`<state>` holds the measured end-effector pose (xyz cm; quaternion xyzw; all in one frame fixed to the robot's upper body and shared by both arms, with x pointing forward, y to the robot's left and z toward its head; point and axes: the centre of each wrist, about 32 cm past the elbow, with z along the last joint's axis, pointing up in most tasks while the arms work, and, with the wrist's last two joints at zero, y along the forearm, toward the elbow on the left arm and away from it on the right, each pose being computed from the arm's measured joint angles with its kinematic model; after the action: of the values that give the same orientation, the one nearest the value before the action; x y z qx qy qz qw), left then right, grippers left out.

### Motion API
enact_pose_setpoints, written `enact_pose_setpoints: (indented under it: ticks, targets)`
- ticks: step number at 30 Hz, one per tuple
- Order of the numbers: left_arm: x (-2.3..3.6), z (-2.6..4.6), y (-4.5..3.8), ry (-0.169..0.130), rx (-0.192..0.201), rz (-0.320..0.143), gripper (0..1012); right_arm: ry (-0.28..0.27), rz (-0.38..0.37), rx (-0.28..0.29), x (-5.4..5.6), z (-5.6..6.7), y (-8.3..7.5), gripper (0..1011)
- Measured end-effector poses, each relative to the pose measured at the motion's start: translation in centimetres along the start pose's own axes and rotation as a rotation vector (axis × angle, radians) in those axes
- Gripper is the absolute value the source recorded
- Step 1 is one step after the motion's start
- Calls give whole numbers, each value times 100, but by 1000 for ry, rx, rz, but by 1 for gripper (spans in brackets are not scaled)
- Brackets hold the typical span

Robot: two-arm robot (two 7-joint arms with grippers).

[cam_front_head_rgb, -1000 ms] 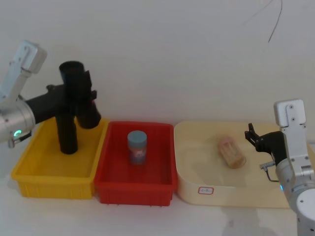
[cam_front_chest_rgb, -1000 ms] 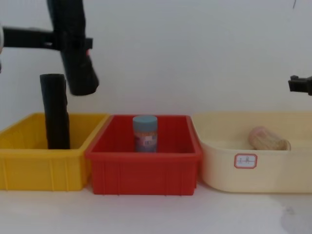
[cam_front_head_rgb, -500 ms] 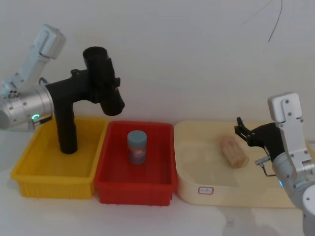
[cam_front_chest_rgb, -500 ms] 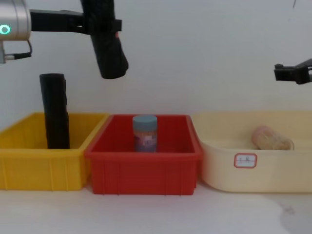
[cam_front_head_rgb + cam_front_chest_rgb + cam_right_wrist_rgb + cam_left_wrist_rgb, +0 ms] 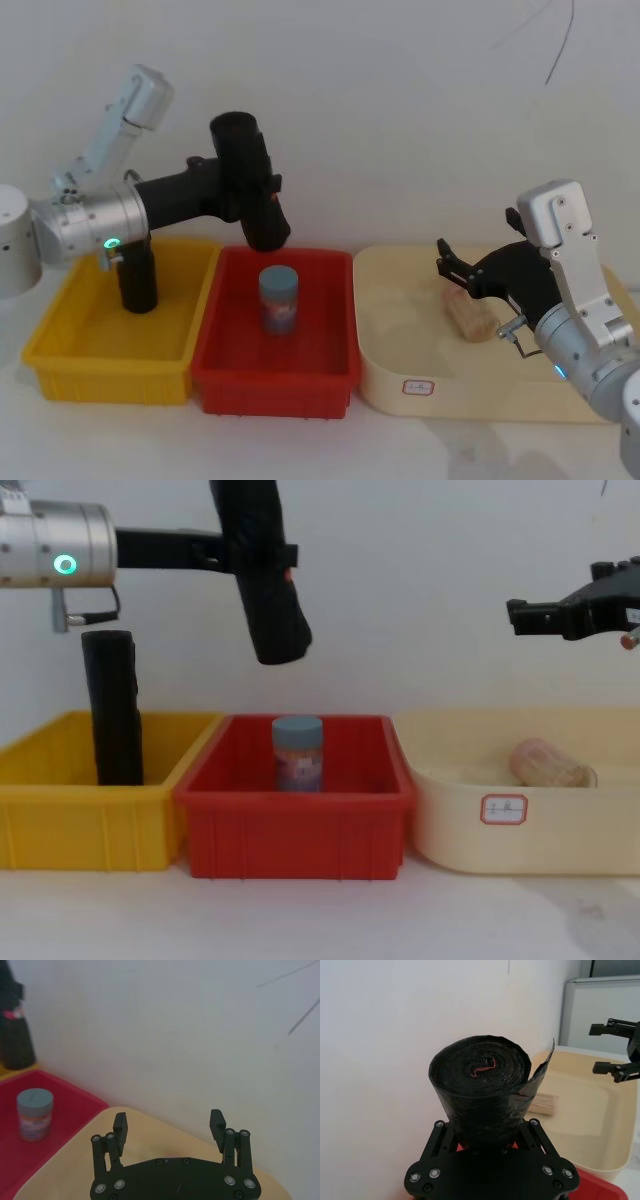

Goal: Pick up the garbage bag with the one hand and transfer it to the other hand.

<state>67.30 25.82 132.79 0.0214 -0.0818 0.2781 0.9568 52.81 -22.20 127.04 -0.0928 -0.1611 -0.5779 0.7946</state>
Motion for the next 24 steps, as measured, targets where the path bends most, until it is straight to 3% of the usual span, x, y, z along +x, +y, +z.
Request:
enact_pose_setpoints:
  ticks: [11, 18, 24]
  targets:
    - [17, -91, -308, 60, 15, -75, 433, -4, 35, 7, -10, -25, -11, 1001]
    - [14, -93, -485, 75, 19, -112, 433, -16, -9, -6, -135, -39, -44, 1001]
    - [-8, -86, -562, 78, 19, -127, 434, -28, -21, -5, -267, -28, -83, 1001]
